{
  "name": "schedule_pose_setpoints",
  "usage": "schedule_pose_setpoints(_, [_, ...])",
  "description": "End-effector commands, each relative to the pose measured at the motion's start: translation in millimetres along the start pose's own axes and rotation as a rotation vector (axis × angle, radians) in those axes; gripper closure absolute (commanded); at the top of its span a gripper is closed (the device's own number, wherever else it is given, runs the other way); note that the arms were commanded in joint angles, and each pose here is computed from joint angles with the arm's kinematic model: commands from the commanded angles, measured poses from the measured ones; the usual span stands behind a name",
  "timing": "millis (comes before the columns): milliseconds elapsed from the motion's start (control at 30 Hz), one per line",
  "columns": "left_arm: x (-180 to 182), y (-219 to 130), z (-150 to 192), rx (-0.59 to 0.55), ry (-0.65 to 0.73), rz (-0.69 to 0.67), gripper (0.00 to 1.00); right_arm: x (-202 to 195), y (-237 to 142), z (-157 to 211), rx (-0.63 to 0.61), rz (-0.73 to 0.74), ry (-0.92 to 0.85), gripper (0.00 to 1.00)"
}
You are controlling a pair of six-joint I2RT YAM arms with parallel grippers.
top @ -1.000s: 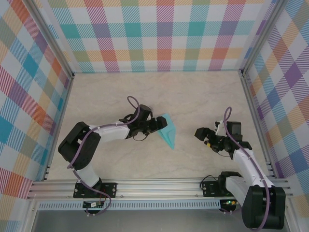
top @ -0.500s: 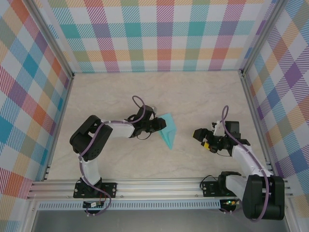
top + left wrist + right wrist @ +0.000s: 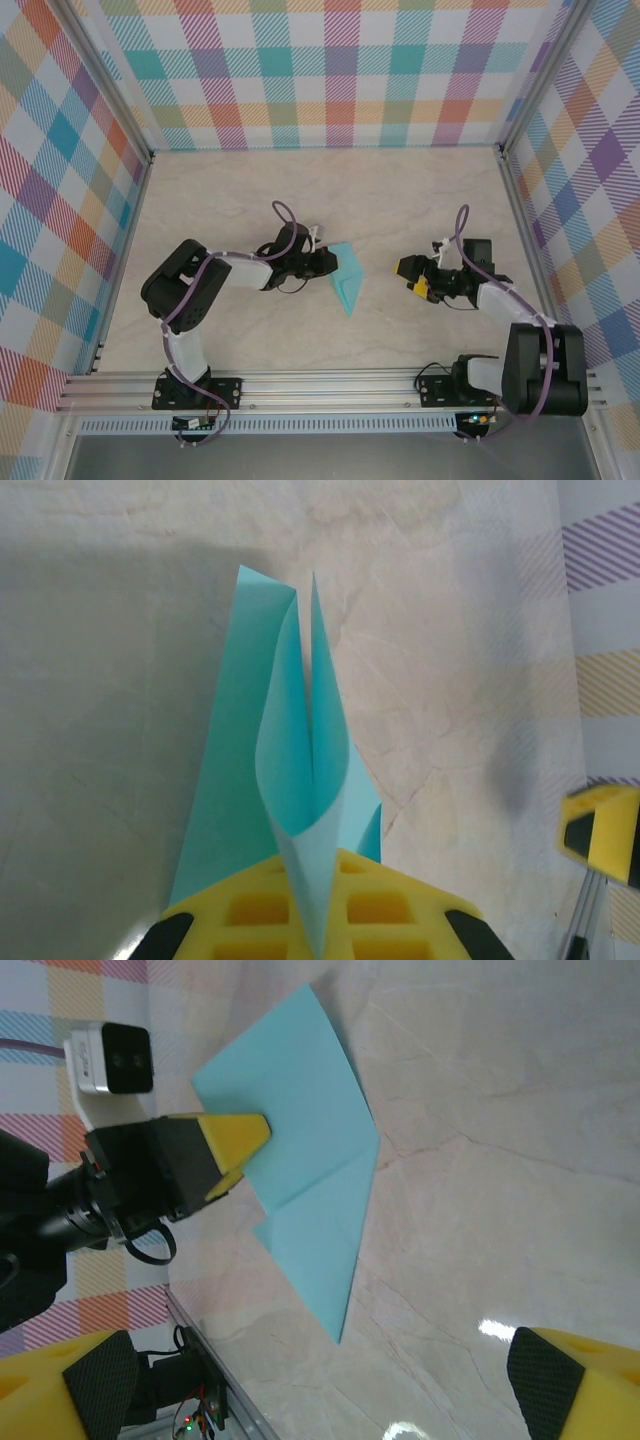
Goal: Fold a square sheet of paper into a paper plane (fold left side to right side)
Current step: Fold the wing for the fifth time at the center of the table.
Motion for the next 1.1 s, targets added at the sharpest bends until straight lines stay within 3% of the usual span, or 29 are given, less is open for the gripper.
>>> schedule_pose_setpoints(0, [-26, -22, -4, -0.023, 0.092, 0.101, 1.0, 25, 9, -25, 0.0, -0.127, -0.143, 0.04])
schedule_pose_setpoints(467, [-51, -58, 17, 0.009, 0.194, 0.227, 1.0, 50, 86, -40, 0.119, -0.296, -0.363, 0.16])
schedule_pose_setpoints(767, [-57, -62, 20, 0.024, 0.211, 0.253, 1.0, 54, 102, -24, 0.183, -0.407, -0.388, 0.25])
schedule_pose_setpoints(1067, [-56, -58, 19, 0.027, 0.2, 0.253, 1.0, 54, 105, -15, 0.21, -0.419, -0.39, 0.4])
Point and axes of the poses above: each hand's point on the last joint's axis, 136 mm out from that joint toward the fingers, its own y axis out along the fingers, its own x axis along the line the jaws close on, z = x × y, the point moved 2 cm from there along -y, back along the fingers, and after that the axes turned 6 degrees about -y, right-handed, at the moved point
